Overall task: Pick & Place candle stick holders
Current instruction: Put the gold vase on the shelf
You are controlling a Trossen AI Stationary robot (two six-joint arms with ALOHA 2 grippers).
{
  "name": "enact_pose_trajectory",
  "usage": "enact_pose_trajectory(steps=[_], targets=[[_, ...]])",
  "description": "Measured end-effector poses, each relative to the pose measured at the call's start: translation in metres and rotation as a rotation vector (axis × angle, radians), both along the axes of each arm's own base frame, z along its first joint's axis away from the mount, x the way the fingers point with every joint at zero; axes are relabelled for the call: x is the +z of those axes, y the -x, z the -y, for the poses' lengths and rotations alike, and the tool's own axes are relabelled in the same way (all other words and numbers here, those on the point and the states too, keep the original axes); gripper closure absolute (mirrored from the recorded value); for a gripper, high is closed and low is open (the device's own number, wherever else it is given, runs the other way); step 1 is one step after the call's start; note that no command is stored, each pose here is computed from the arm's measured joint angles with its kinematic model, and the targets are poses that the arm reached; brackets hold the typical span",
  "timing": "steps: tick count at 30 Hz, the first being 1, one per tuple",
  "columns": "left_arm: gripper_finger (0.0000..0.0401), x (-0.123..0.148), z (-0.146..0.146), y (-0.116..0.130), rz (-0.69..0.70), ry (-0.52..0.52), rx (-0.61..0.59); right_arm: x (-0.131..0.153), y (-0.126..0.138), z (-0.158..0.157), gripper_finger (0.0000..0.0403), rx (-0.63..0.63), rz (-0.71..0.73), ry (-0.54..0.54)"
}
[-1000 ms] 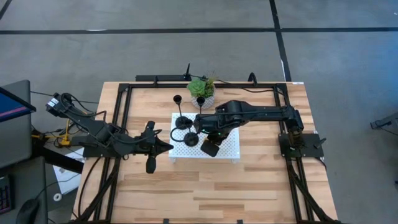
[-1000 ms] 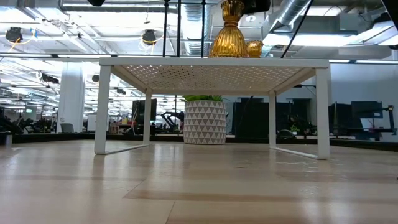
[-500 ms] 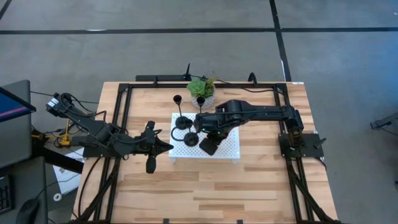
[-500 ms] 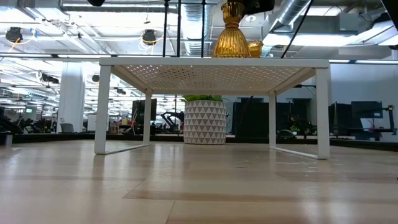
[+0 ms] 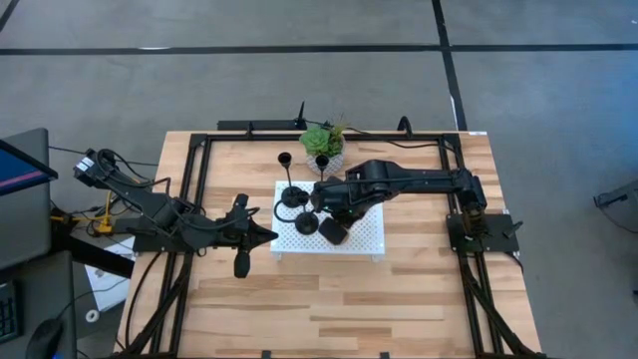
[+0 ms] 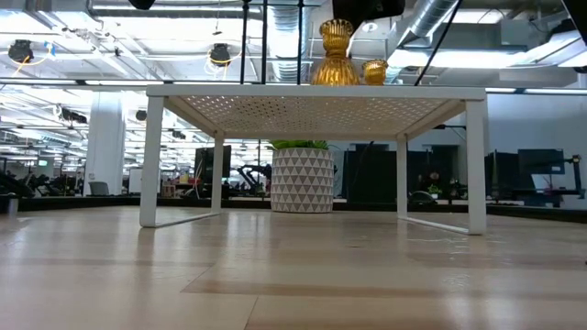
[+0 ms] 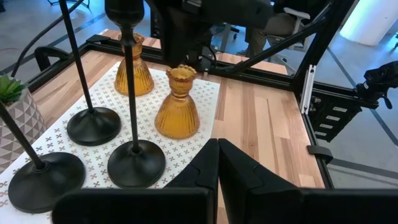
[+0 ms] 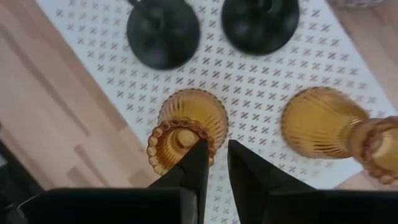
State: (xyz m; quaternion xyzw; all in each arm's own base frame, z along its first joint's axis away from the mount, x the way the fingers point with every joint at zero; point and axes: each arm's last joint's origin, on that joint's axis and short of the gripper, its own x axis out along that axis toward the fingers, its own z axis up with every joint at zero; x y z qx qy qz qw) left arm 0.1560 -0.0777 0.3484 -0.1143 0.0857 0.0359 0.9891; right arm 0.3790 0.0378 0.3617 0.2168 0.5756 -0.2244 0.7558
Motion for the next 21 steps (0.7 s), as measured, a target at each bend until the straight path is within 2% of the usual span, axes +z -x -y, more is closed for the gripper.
enact_pose_trajectory(steps=[10,21], targets=[[0.0393,0.0,0.0,0.0,0.0,0.0,0.0,0.0027,0.0019,0.0004,0.0351,-0.003,0.009,0.015],[0.0393,-0.0001,0.0,0.0,-0.001,0.0,0.0,0.0065,0.0051,-0.0012,0.0351,0.043,0.012,-0.028]])
